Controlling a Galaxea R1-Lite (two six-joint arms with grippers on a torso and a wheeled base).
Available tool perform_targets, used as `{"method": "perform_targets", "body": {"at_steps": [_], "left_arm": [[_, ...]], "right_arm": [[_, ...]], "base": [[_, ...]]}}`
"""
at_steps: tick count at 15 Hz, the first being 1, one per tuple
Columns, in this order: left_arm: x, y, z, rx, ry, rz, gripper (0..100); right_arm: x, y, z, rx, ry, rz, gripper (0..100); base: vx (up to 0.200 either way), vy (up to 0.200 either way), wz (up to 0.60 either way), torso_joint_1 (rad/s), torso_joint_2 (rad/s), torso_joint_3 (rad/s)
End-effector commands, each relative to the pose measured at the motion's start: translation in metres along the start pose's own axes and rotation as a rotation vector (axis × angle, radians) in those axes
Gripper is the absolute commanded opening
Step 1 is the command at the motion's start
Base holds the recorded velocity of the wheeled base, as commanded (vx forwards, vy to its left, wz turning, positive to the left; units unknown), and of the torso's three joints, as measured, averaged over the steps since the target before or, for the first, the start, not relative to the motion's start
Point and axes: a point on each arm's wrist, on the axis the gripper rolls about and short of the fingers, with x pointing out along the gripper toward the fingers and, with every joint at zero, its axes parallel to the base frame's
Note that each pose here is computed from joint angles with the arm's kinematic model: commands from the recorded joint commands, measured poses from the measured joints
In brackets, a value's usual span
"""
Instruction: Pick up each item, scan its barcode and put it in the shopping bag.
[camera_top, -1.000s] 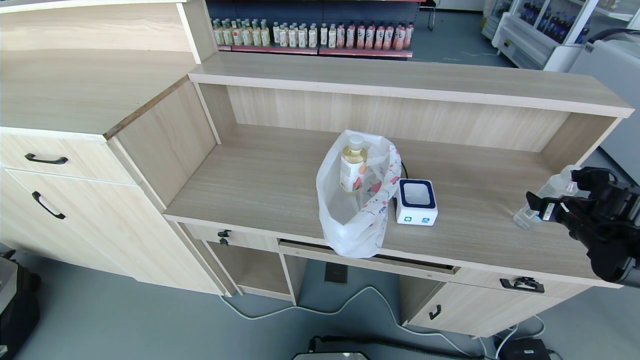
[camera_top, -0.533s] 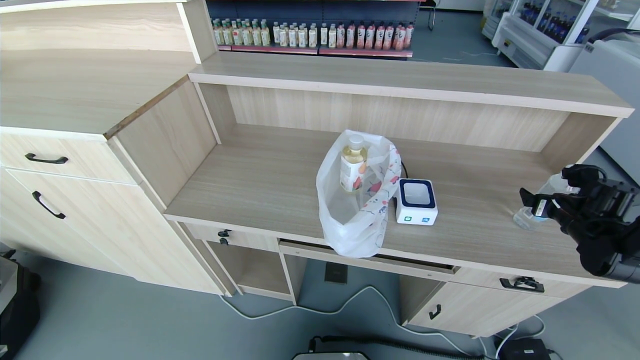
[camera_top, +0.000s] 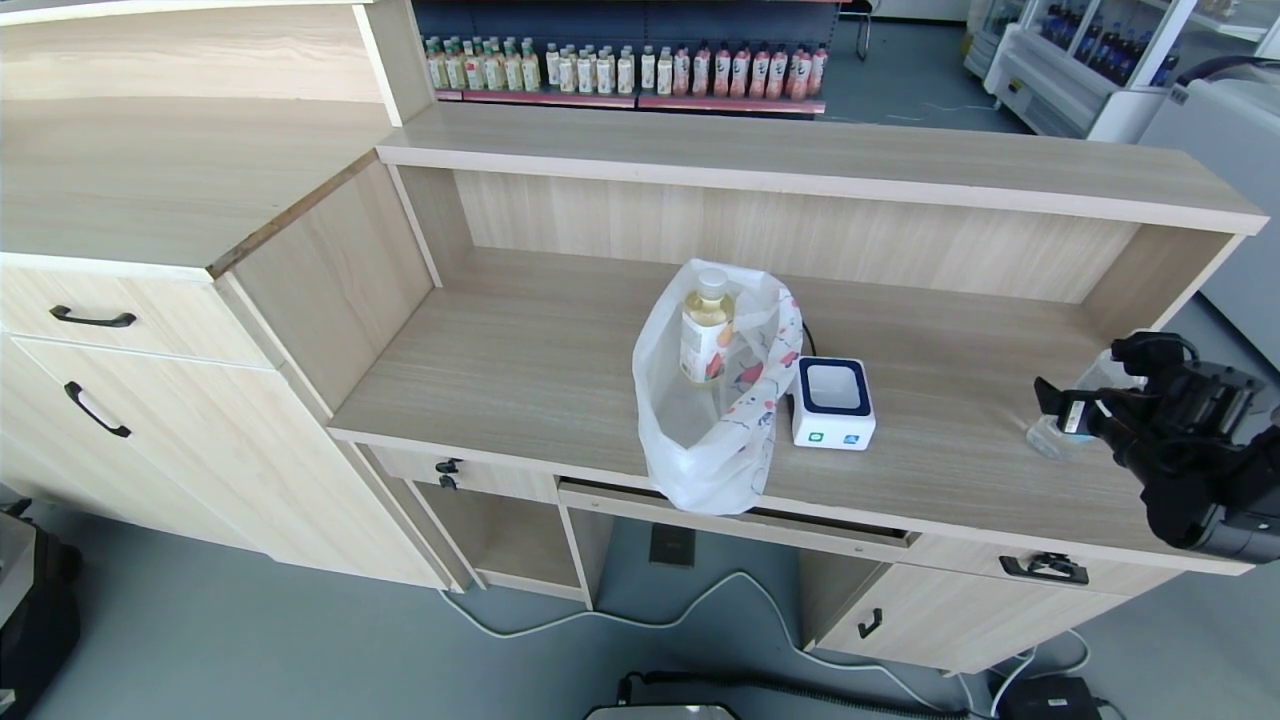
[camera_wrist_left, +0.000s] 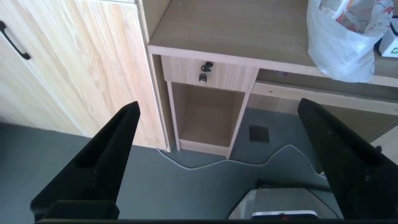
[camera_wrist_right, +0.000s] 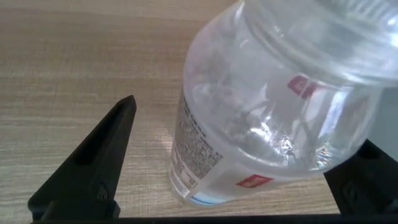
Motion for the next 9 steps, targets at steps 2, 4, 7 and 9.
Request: {"method": "perform_targets", "body": {"at_steps": [2, 4, 7, 9], "left_arm": [[-0.0002, 0.0, 0.0005, 0.001, -0.003, -0.001, 100], [-0.0001, 0.0, 0.0001, 0.0, -0.001, -0.001, 100], [-0.0001, 0.0, 0.0001, -0.001, -0.001, 0.001, 100], [-0.0002, 0.0, 0.0005, -0.001, -0.003, -0.001, 100]], "right_arm": [[0.0016, -0.0001, -0.0061, 0.0, 0.012, 0.001, 100], [0.003, -0.0014, -0.0064, -0.002, 0.008, -0.003, 100], [0.0031, -0.0022, -0.0046, -0.002, 0.007, -0.002, 0], [0.0034, -0.0029, -0.0046, 0.0, 0.003, -0.004, 0]], "base": [[0.0, 0.0, 0.0, 0.0, 0.0, 0.0], [0.0, 0.0, 0.0, 0.0, 0.0, 0.0], [0.0, 0.0, 0.0, 0.0, 0.0, 0.0], [0.0, 0.0, 0.0, 0.0, 0.0, 0.0]]}}
